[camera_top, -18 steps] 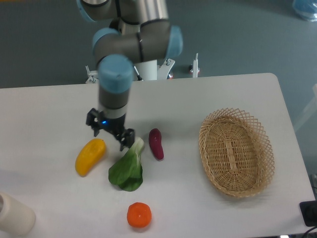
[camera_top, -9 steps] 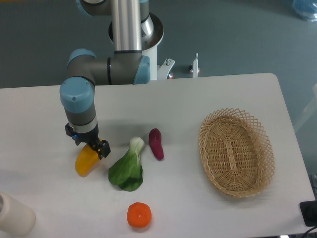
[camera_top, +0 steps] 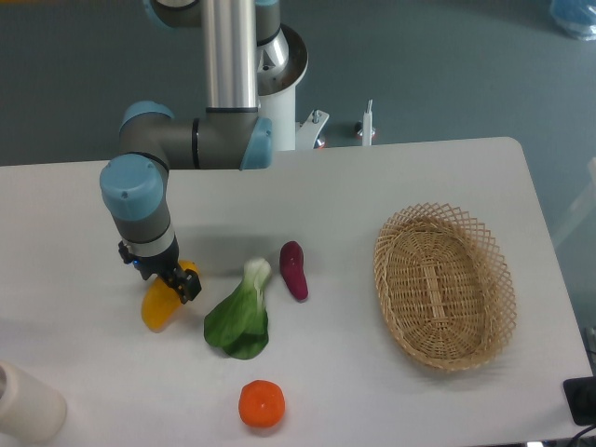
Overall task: Pick up the mango from the table
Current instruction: 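Close the gripper around the yellow mango, then lift the held mango up and carry it toward the bok choy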
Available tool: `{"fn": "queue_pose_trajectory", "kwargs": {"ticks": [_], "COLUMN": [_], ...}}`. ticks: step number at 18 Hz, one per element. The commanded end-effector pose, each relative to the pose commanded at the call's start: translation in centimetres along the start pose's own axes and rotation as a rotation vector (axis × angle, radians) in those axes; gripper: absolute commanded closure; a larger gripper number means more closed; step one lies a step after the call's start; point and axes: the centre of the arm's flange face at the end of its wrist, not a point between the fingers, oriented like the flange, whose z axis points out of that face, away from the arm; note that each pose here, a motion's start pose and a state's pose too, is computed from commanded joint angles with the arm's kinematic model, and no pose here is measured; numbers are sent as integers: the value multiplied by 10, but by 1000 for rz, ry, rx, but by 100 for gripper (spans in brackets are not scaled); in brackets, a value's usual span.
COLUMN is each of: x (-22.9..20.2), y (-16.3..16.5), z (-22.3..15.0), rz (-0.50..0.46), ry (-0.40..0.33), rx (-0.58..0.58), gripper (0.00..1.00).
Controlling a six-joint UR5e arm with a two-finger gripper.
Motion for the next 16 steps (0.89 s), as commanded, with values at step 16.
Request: {"fn": "queue_pose_trajectory", "kwargs": {"ticks": [16], "x": [-87], "y": [-18], "z": [-130], "rz": [-95], "ry": [-98], "rx": [161], "gripper": [42]}}
